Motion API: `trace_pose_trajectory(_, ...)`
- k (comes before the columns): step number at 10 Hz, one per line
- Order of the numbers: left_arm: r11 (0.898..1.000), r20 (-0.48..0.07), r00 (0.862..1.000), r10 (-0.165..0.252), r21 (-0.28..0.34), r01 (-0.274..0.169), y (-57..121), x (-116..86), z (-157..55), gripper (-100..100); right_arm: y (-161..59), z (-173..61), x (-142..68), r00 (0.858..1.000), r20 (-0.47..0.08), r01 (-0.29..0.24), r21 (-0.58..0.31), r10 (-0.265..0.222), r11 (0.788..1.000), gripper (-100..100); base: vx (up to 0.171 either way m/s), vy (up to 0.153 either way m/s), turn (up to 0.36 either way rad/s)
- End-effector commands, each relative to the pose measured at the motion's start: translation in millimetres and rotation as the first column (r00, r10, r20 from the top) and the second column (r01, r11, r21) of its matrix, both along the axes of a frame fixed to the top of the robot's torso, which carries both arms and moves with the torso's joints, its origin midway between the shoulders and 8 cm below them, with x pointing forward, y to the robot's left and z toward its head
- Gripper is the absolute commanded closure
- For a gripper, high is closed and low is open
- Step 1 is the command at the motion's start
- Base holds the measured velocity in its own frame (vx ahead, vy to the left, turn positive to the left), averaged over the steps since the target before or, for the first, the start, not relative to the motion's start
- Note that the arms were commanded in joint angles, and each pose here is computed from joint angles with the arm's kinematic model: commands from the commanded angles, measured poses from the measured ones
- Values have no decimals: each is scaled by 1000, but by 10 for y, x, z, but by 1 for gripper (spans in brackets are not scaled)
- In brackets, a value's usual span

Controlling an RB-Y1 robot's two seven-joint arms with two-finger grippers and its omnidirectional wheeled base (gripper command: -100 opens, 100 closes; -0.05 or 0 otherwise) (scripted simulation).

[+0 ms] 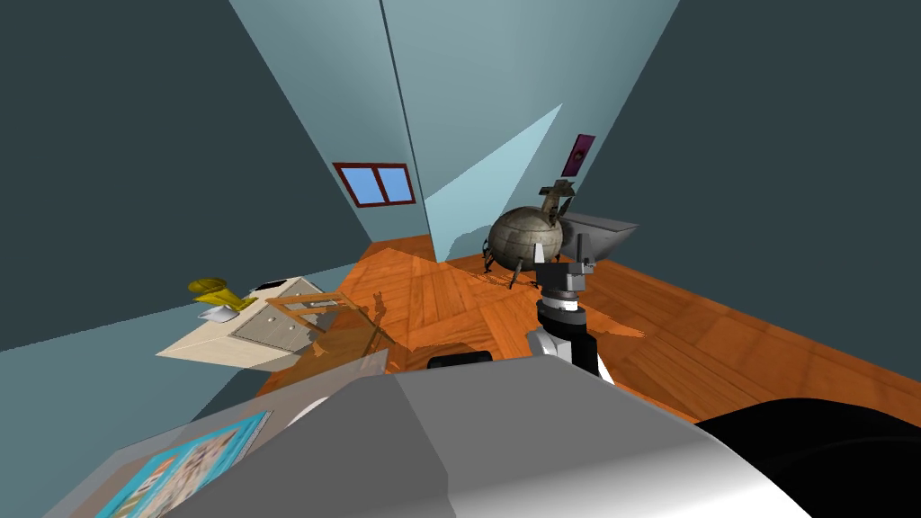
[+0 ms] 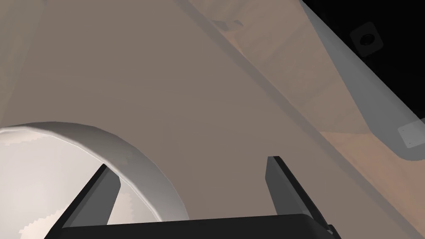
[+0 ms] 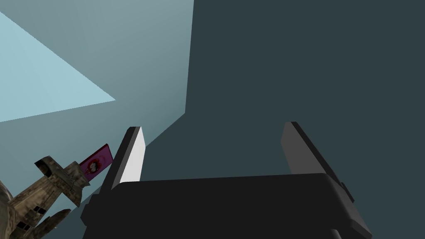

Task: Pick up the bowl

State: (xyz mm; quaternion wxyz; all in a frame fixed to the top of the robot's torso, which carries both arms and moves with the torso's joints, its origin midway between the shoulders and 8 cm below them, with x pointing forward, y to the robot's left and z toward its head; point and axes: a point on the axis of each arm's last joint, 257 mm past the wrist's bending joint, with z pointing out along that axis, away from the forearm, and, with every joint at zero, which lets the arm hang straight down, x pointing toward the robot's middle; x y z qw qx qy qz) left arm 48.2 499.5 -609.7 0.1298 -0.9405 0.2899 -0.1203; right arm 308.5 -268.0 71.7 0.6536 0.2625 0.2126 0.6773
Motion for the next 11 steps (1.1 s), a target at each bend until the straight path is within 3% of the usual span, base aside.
trace_pose_trajectory(1, 1000, 6, 1000, 0, 9, 0, -11, 41, -30, -100, 0, 0, 0, 1000, 0, 0, 0, 0, 1000, 0, 4, 30, 13)
trace_pose_trajectory(5, 1000, 7, 1000, -8, 14, 8, -44, 74, -62, -100, 0, 0, 0, 1000, 0, 0, 0, 0, 1000, 0, 1, 16, 8)
trace_pose_trajectory(6, 1000, 8, 1000, -5, 14, 5, -42, 75, -61, 100, 0, 0, 0, 1000, 0, 0, 0, 0, 1000, 0, 0, 0, 0)
trace_pose_trajectory(10, 1000, 12, 1000, 2, 22, -2, 5, 87, -43, 100, 0, 0, 0, 1000, 0, 0, 0, 0, 1000, 0, 0, 2, 4)
trace_pose_trajectory(11, 1000, 13, 1000, 3, 22, -3, 6, 89, -43, 0, 0, 0, 0, 1000, 0, 0, 0, 0, 1000, 0, 0, 0, 0)
